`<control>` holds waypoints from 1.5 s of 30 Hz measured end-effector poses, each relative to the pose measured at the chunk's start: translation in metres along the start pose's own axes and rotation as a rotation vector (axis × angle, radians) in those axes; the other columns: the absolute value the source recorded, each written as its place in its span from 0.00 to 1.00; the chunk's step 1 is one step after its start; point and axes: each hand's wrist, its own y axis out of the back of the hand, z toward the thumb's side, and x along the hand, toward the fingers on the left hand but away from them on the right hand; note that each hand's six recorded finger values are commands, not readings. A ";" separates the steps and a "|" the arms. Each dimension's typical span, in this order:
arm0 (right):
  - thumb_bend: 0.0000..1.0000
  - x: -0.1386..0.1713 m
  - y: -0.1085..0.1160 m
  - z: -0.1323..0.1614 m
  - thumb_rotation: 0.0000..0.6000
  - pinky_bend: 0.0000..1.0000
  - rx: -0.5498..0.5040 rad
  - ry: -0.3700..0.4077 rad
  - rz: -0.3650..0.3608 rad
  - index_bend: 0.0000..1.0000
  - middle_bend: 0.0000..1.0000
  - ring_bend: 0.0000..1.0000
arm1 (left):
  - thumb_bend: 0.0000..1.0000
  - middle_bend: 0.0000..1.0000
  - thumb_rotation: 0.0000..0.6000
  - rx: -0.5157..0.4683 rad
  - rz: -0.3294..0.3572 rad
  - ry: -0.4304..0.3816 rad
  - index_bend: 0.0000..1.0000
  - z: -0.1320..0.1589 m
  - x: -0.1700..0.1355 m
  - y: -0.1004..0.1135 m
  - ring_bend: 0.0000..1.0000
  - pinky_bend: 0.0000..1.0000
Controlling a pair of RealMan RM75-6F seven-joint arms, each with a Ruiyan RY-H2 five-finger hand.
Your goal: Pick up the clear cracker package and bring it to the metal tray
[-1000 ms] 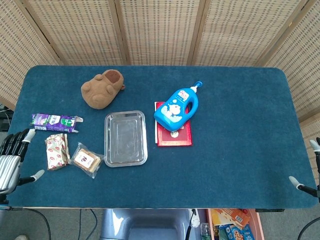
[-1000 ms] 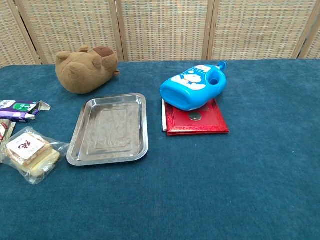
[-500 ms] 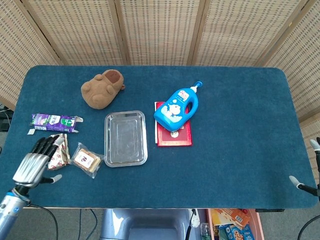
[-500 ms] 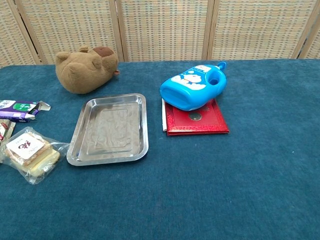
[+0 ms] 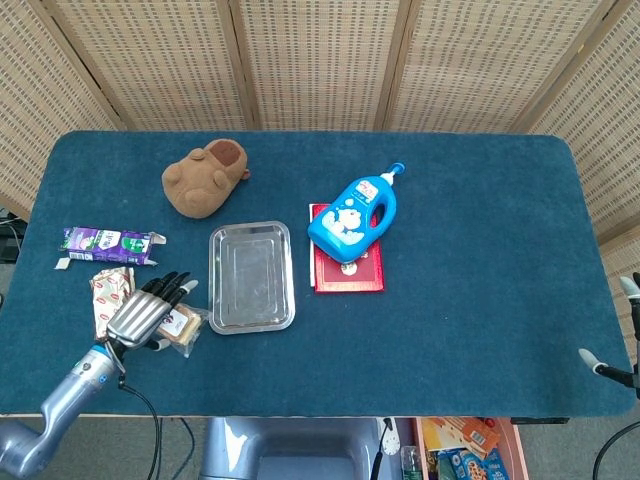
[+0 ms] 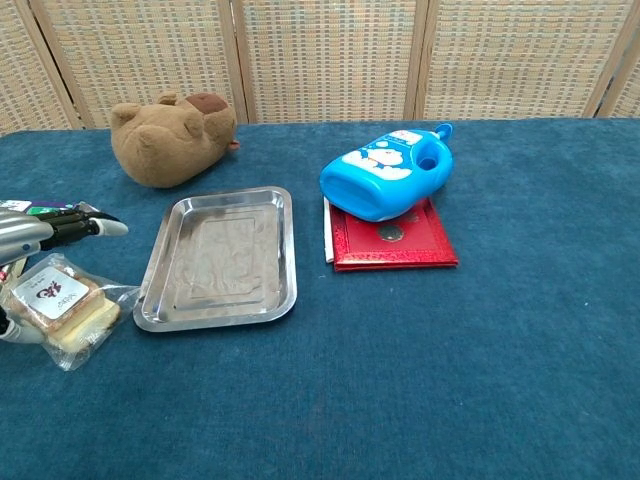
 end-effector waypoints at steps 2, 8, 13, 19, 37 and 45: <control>0.00 -0.001 -0.001 -0.001 1.00 0.00 0.001 -0.004 0.000 0.00 0.00 0.00 | 0.00 0.28 1.00 0.008 -0.010 -0.005 0.25 0.002 0.005 -0.003 0.20 0.37; 0.00 -0.002 -0.001 -0.003 1.00 0.00 -0.003 -0.011 0.002 0.00 0.00 0.00 | 0.00 0.47 1.00 -0.006 0.017 0.008 0.47 0.000 0.010 -0.001 0.37 0.45; 0.00 -0.002 -0.001 -0.003 1.00 0.00 -0.007 -0.012 0.003 0.00 0.00 0.00 | 0.00 0.48 1.00 -0.030 0.106 0.013 0.49 -0.009 0.003 0.027 0.38 0.45; 0.00 -0.003 -0.001 -0.004 1.00 0.00 -0.008 -0.015 0.006 0.00 0.00 0.00 | 0.00 0.48 1.00 -0.052 0.229 0.027 0.49 -0.020 0.006 0.085 0.38 0.45; 0.00 -0.012 -0.006 -0.015 1.00 0.00 -0.009 -0.061 0.027 0.00 0.00 0.00 | 0.00 0.46 1.00 -0.037 0.114 -0.027 0.49 0.061 0.140 0.086 0.38 0.45; 0.00 -0.011 -0.003 -0.017 1.00 0.00 -0.018 -0.060 0.021 0.00 0.00 0.00 | 0.00 0.00 1.00 -0.086 0.068 -0.014 0.00 0.067 0.146 0.079 0.00 0.00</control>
